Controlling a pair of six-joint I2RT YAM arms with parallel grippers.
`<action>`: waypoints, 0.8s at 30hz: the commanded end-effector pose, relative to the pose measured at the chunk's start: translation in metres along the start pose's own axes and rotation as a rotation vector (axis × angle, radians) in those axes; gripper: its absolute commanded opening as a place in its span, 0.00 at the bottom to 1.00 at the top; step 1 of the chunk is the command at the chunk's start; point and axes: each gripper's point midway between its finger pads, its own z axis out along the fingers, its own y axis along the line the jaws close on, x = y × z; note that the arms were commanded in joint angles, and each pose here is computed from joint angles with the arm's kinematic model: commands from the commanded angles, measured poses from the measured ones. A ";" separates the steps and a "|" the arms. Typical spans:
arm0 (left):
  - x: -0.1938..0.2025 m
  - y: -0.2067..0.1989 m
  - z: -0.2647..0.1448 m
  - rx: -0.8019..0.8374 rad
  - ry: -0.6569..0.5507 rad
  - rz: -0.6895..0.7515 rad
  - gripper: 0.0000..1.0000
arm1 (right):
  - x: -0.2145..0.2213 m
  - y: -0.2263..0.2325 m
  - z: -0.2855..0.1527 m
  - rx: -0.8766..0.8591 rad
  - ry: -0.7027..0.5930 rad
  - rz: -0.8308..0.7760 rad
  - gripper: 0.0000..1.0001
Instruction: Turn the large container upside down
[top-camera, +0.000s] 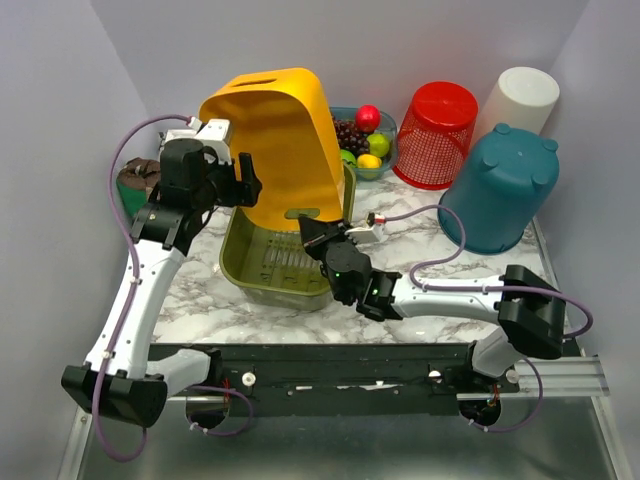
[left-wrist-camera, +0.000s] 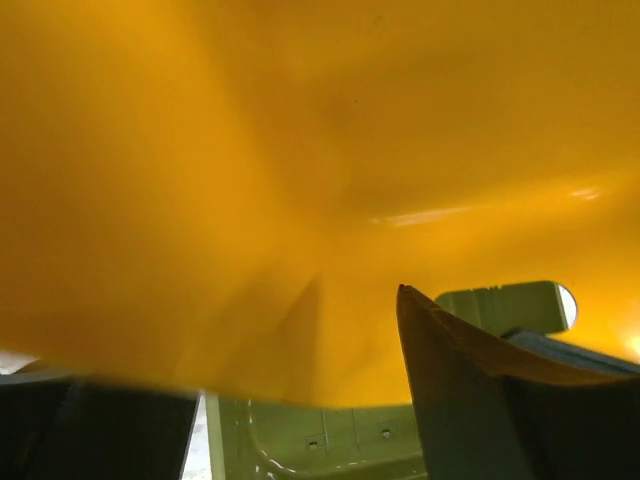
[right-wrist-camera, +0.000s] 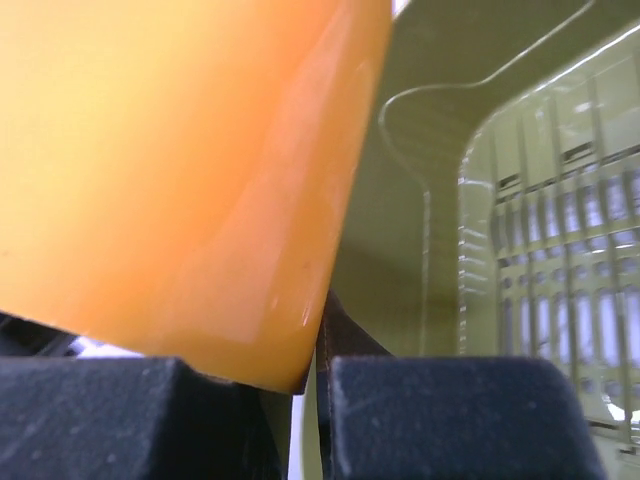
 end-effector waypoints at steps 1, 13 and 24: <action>-0.020 -0.005 -0.029 -0.003 -0.113 -0.004 0.91 | -0.046 0.002 -0.001 0.028 -0.148 0.064 0.00; -0.013 0.006 -0.081 -0.085 -0.247 -0.036 0.99 | -0.140 -0.019 -0.009 0.105 -0.361 -0.006 0.01; 0.004 0.006 -0.065 -0.073 -0.191 -0.053 0.99 | -0.247 -0.066 -0.048 0.173 -0.568 -0.375 0.00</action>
